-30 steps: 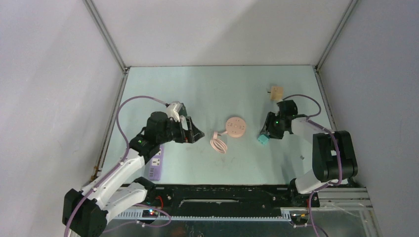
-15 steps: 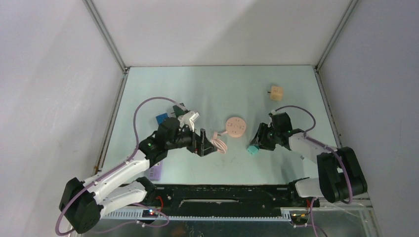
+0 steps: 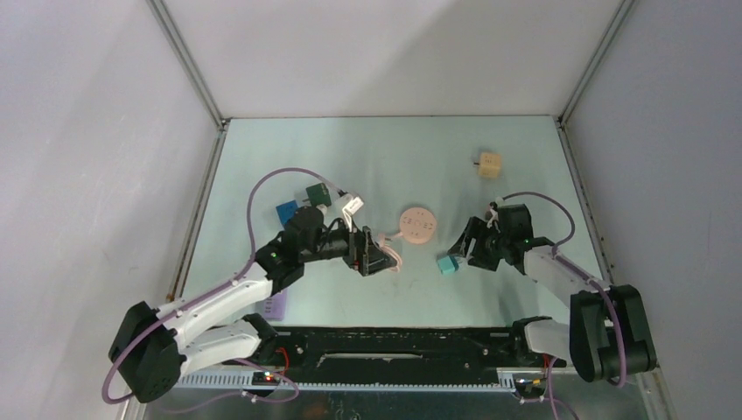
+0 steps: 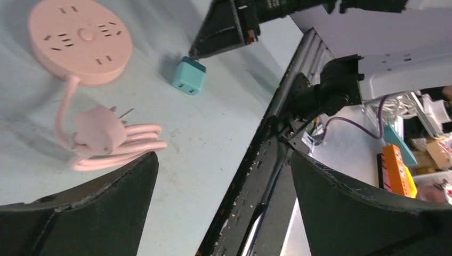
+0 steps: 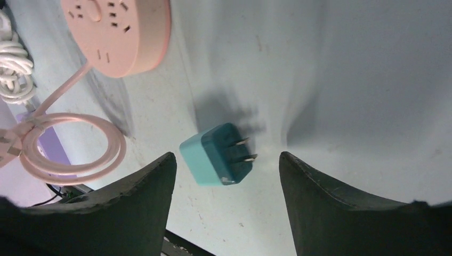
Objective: Insert the plug
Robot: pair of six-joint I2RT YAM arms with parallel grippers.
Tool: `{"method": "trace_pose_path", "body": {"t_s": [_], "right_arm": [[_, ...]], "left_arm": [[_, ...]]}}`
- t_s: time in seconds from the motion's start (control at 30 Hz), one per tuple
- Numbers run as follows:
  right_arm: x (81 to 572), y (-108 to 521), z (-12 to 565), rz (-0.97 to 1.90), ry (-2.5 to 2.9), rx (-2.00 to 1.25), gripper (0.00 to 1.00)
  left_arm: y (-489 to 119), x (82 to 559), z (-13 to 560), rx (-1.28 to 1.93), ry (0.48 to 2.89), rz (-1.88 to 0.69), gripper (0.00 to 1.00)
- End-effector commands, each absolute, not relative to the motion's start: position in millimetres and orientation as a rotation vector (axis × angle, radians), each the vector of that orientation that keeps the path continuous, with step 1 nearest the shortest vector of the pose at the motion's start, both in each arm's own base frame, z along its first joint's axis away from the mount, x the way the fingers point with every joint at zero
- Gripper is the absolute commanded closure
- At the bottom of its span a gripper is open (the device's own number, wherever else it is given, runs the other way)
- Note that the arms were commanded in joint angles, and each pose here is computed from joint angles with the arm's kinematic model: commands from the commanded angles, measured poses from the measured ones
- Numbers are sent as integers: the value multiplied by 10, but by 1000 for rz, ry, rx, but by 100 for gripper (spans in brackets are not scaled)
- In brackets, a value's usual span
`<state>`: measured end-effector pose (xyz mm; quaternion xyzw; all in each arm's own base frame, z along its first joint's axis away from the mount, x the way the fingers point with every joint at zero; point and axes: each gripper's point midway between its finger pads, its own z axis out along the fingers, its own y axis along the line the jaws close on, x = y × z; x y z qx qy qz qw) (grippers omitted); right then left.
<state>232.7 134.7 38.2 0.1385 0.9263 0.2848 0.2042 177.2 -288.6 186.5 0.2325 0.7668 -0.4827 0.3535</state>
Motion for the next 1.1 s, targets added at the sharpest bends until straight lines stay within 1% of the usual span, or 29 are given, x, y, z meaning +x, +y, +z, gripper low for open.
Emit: {"method": "trace_pose_path", "body": {"t_s": [0.0, 0.23, 0.37, 0.53, 0.57, 0.63, 0.7, 0.83, 1.0, 1.07], "right_arm": [[2456, 1331, 356, 850, 2564, 354, 30], [2456, 1514, 255, 1066, 2587, 355, 53], [2448, 1626, 357, 1132, 2542, 316, 58], [2421, 1681, 468, 1144, 2512, 297, 58], [2417, 1680, 466, 1142, 2510, 300, 58], [2410, 1661, 427, 1127, 2514, 312, 58], [2396, 1653, 378, 1119, 2524, 319, 58], [2390, 1642, 300, 1113, 2536, 335, 58], [2409, 1657, 261, 1128, 2531, 344, 58], [2412, 1671, 269, 1147, 2522, 351, 59]], "left_arm": [[-3064, 1606, 1902, 658, 1928, -1378, 5], [-3183, 1521, 1884, 673, 1909, -1439, 8], [-3282, 1532, 1732, 677, 1968, -1424, 12], [-3513, 1506, 1402, 726, 2091, -1341, 18], [-3573, 1505, 1343, 734, 2108, -1332, 18], [-3682, 1517, 1236, 740, 2138, -1326, 23], [-3772, 1563, 1138, 734, 2168, -1302, 25], [-3869, 1765, 908, 661, 2261, -1194, 37], [-3998, 1915, 623, 635, 2353, -1119, 43], [-4016, 1955, 502, 618, 2389, -1087, 48]]}}
